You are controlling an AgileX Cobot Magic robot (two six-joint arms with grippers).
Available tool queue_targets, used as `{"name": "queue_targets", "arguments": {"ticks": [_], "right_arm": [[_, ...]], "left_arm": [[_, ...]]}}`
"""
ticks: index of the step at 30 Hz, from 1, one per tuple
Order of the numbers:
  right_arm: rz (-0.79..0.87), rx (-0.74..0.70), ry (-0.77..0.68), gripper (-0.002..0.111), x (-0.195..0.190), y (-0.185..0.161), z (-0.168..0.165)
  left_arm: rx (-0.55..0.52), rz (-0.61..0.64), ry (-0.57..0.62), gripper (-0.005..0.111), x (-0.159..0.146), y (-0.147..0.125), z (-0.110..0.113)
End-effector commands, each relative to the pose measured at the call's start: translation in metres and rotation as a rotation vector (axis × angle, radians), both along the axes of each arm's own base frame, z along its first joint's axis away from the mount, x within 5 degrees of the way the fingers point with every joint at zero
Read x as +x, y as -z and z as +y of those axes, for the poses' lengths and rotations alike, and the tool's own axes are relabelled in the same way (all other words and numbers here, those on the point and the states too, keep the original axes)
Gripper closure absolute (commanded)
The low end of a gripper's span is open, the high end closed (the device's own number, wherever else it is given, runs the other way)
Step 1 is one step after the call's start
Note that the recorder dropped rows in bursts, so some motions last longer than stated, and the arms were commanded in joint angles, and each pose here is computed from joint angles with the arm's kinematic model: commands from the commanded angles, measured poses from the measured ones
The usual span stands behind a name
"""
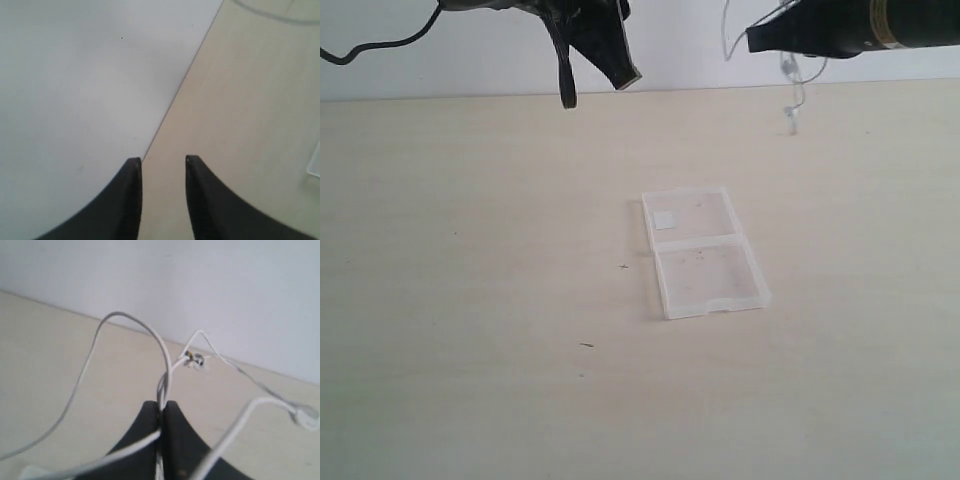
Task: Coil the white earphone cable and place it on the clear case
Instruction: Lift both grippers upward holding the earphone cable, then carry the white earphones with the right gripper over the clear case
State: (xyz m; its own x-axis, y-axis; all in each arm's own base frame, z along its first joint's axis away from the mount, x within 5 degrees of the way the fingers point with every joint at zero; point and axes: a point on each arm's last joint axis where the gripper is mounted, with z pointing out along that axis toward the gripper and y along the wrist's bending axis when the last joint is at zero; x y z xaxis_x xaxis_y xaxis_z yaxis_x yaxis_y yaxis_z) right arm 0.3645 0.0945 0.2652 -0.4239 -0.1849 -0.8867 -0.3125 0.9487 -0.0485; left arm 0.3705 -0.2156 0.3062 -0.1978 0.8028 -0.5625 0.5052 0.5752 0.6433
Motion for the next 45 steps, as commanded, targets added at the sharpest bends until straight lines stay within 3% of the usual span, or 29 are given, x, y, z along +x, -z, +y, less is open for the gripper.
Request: {"name": "queue_targets", "arguments": {"ticks": [1, 6, 9, 11, 14, 16, 23, 30, 37, 45], "right_arm": [[-0.106, -0.210, 0.150, 0.108, 0.008, -0.011, -0.020], [-0.146, -0.542, 0.267, 0.108, 0.013, -0.020, -0.041], [0.039, -0.630, 0.290, 0.108, 0.017, -0.016, -0.042], [0.260, -0.667, 0.276, 0.108, 0.021, -0.012, -0.042], [0.587, -0.638, 0.217, 0.108, 0.020, -0.019, -0.035], [0.721, -0.605, 0.147, 0.108, 0.018, -0.027, -0.028], [0.699, -0.285, -0.118, 0.108, 0.018, -0.052, 0.009], [0.727, -0.150, -0.173, 0.108, 0.015, -0.051, 0.021], [0.799, -0.111, -0.187, 0.108, 0.000, -0.039, 0.024], [0.756, -0.078, -0.197, 0.108, -0.024, -0.017, 0.043]], "left_arm": [[-0.012, 0.001, -0.012, 0.076, -0.001, -0.004, 0.002], [-0.022, 0.008, -0.014, 0.076, -0.002, -0.004, 0.002], [-0.022, 0.008, -0.014, 0.076, -0.002, -0.004, 0.002], [-0.022, 0.008, -0.014, 0.076, -0.002, -0.004, 0.002], [-0.004, 0.007, -0.021, 0.076, -0.002, -0.004, 0.004], [0.005, 0.012, -0.029, 0.076, -0.002, -0.003, 0.005], [-0.039, 0.081, -0.095, 0.076, -0.009, -0.007, 0.011], [-0.015, 0.112, -0.079, 0.076, -0.015, -0.003, 0.018], [-0.089, 0.103, -0.044, 0.076, -0.022, 0.009, 0.029], [-0.209, 0.074, -0.059, 0.076, -0.030, -0.007, 0.044]]}}
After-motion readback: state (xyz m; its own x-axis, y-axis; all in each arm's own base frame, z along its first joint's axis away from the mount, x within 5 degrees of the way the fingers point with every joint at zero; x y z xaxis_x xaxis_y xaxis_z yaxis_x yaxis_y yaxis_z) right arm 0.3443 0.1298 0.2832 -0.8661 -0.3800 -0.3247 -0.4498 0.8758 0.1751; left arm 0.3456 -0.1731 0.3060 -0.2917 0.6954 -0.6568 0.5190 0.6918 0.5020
